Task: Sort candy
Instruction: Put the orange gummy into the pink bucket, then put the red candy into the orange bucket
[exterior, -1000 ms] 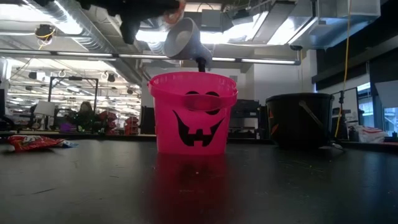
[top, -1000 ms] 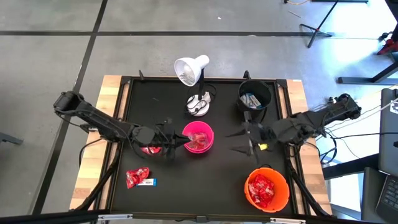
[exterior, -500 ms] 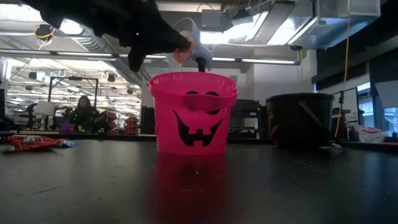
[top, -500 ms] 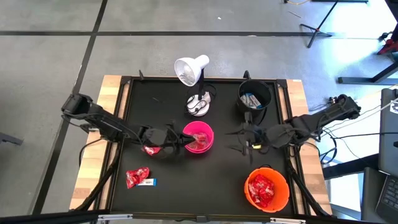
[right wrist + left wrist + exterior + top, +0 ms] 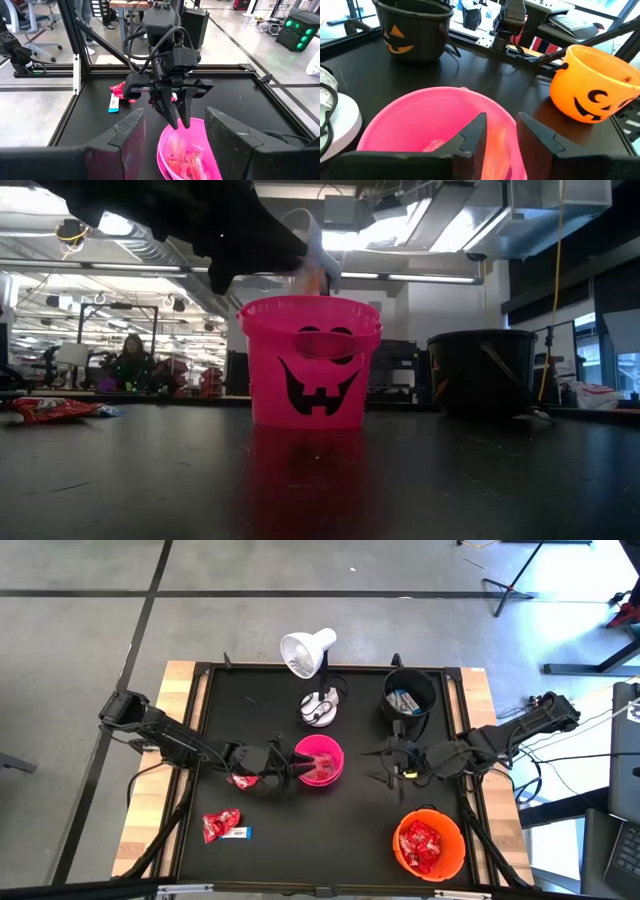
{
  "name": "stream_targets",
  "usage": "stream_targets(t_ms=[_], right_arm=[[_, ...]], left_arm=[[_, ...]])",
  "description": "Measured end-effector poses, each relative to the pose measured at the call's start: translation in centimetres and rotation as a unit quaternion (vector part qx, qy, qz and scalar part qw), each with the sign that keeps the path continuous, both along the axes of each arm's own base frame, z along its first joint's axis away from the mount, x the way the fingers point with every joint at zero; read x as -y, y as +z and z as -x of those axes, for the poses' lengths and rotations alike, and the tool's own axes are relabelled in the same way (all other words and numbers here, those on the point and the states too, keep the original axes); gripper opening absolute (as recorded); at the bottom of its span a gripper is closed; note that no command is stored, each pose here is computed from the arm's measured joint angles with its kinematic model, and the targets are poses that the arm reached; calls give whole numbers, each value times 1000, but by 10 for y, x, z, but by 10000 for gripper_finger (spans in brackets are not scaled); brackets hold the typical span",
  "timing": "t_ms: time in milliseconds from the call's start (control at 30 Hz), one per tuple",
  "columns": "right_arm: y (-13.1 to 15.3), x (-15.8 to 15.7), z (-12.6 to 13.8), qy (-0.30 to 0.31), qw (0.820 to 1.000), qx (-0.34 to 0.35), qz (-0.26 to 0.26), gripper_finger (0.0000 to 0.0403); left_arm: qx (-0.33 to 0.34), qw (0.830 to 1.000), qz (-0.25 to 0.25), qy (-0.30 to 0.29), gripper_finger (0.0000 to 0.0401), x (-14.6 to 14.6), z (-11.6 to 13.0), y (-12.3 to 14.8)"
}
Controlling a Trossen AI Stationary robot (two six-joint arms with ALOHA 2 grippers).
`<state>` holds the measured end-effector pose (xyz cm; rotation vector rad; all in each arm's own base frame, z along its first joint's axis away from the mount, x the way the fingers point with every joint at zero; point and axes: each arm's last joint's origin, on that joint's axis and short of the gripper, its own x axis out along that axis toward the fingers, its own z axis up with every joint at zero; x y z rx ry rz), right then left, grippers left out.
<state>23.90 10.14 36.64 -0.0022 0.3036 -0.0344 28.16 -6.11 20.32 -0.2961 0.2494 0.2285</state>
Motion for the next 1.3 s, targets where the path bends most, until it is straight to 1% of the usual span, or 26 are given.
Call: stream_targets(t_ms=[100,233,300,367,467,600,667,767,800,867,1000,1167,1300], right_arm=[[0,0,0,0,1000,0,0,198],[0,0,0,0,1000,-1,1,198],[0,0,0,0,1000,-2,1,198],[-2,0,1,0,1000,-8,4,198],[-3,0,1,0,1000,-15,7,198],[-3,0,1,0,1000,-18,8,198],[-3,0,1,1,1000,-18,8,198],[-3,0,1,1,1000,-18,8,198],[-3,0,1,1,1000,-18,8,198],[-4,0,1,1,1000,-18,8,198],[-4,0,1,1,1000,-19,9,198],[-4,1,1,1,1000,-23,11,198],[-4,1,1,1,1000,-23,11,198]], left_arm=[[0,1000,-22,-13,108,1,-2,4],[13,998,-48,-43,111,3,-5,21],[-8,996,-65,-60,112,4,-3,33],[-43,994,-78,-71,112,6,1,46],[-124,984,-88,-88,112,10,14,62],[-243,964,-55,-94,112,18,36,65],[-296,950,-35,-89,112,22,48,61],[-381,922,-15,-72,112,28,66,49],[-402,914,-9,-59,112,30,72,45],[-427,904,2,-37,112,33,81,35],[-450,893,4,-24,112,38,93,15],[-477,879,17,11,112,36,108,-10],[-496,866,50,31,112,33,116,-25]])
